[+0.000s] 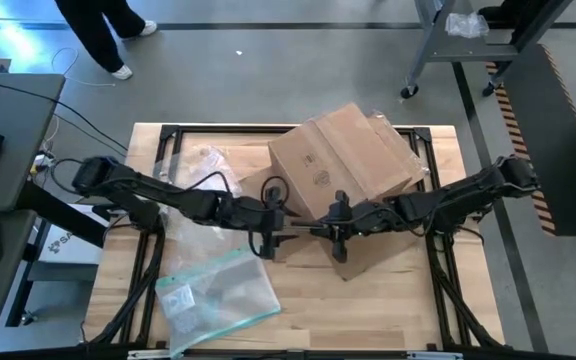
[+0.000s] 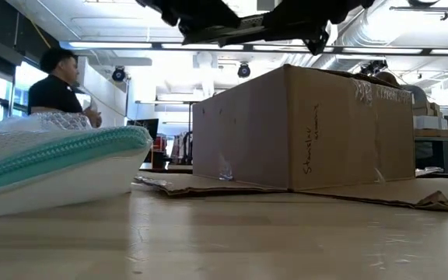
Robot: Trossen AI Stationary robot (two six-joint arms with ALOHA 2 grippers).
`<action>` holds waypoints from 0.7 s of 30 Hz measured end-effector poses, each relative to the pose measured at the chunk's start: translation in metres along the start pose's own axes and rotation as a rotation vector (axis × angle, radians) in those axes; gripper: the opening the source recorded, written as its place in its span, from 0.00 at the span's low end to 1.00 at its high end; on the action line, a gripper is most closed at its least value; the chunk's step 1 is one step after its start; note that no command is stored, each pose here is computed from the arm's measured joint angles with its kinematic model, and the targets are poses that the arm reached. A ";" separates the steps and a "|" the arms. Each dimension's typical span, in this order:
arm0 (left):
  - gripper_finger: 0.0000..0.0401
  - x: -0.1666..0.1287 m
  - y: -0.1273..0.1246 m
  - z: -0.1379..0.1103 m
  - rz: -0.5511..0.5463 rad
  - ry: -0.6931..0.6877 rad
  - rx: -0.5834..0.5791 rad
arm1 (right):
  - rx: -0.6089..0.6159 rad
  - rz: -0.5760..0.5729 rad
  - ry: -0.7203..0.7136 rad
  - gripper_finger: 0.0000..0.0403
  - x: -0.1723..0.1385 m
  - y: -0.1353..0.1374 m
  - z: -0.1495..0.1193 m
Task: Unpack boxes
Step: Break down cardboard box until it is fully flat
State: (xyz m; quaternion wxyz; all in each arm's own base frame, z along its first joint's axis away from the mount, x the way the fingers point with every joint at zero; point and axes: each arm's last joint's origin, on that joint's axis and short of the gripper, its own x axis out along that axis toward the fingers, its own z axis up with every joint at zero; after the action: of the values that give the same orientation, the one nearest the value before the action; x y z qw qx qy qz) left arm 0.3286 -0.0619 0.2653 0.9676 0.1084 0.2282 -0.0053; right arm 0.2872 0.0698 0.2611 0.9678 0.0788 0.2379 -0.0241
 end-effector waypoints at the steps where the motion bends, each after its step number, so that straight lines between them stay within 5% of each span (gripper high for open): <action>1: 0.56 0.002 0.000 0.000 -0.001 -0.001 -0.015 | 0.000 0.003 0.003 0.18 0.000 0.000 0.000; 7: 0.42 0.007 0.000 -0.005 0.001 0.019 -0.076 | -0.003 0.001 0.006 0.18 0.001 0.000 -0.001; 14: 0.09 0.012 0.005 -0.005 -0.047 0.005 -0.159 | -0.040 -0.012 0.006 0.20 0.001 0.000 -0.001; 21: 0.09 0.009 -0.008 -0.021 0.045 0.019 -0.187 | -0.059 0.036 0.054 0.45 -0.012 -0.001 -0.001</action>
State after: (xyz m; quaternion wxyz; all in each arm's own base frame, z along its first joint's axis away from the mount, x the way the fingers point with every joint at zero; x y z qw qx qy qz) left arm 0.3273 -0.0645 0.2418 0.9711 0.0229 0.2345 0.0390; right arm 0.2759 0.0692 0.2655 0.9632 0.0552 0.2629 0.0025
